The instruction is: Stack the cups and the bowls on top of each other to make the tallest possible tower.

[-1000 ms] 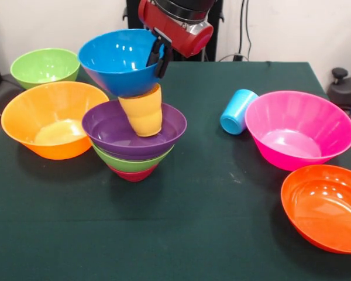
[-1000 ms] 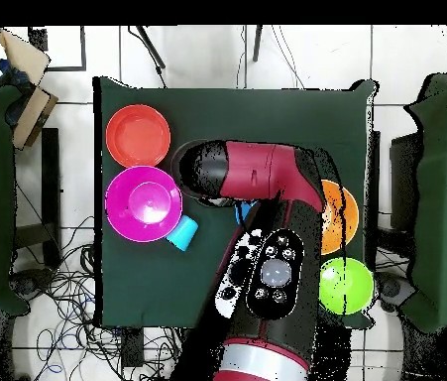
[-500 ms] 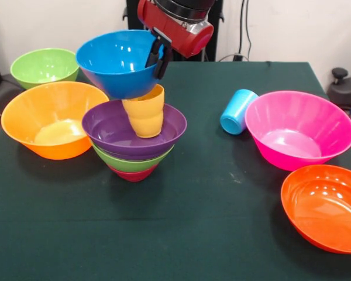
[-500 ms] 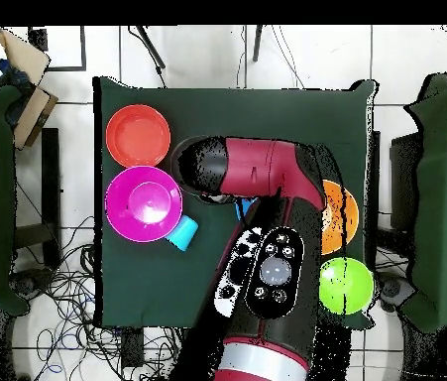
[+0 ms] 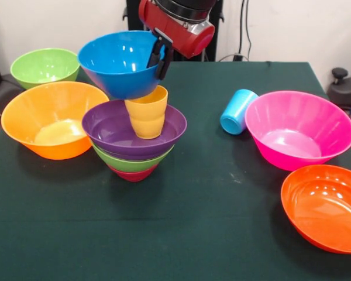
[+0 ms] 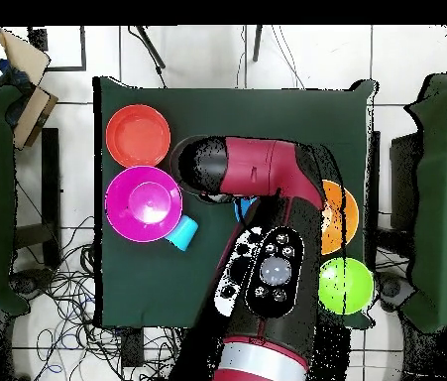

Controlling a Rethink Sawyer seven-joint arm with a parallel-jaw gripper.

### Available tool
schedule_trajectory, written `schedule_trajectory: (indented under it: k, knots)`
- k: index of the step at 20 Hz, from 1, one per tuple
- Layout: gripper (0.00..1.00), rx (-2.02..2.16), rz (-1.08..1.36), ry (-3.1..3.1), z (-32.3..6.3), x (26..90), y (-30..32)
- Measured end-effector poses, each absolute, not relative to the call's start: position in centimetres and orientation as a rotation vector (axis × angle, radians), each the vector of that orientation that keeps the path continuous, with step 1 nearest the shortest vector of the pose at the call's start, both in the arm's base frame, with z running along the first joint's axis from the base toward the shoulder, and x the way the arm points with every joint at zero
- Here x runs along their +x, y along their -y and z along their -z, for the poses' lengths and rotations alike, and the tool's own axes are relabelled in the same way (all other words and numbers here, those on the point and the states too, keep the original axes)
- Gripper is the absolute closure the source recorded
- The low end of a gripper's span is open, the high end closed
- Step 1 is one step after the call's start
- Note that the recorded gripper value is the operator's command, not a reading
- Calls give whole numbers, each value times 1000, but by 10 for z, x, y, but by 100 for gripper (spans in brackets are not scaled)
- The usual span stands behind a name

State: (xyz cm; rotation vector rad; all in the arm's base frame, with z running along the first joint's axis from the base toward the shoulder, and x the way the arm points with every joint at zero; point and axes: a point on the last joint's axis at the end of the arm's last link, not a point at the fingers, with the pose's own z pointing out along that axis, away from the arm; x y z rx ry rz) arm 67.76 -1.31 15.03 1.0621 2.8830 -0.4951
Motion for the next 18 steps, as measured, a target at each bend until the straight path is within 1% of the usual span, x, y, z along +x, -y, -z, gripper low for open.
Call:
schedule_trajectory:
  k: [18]
  knots:
    - [100, 1055, 492, -2866, -149, 691, 7]
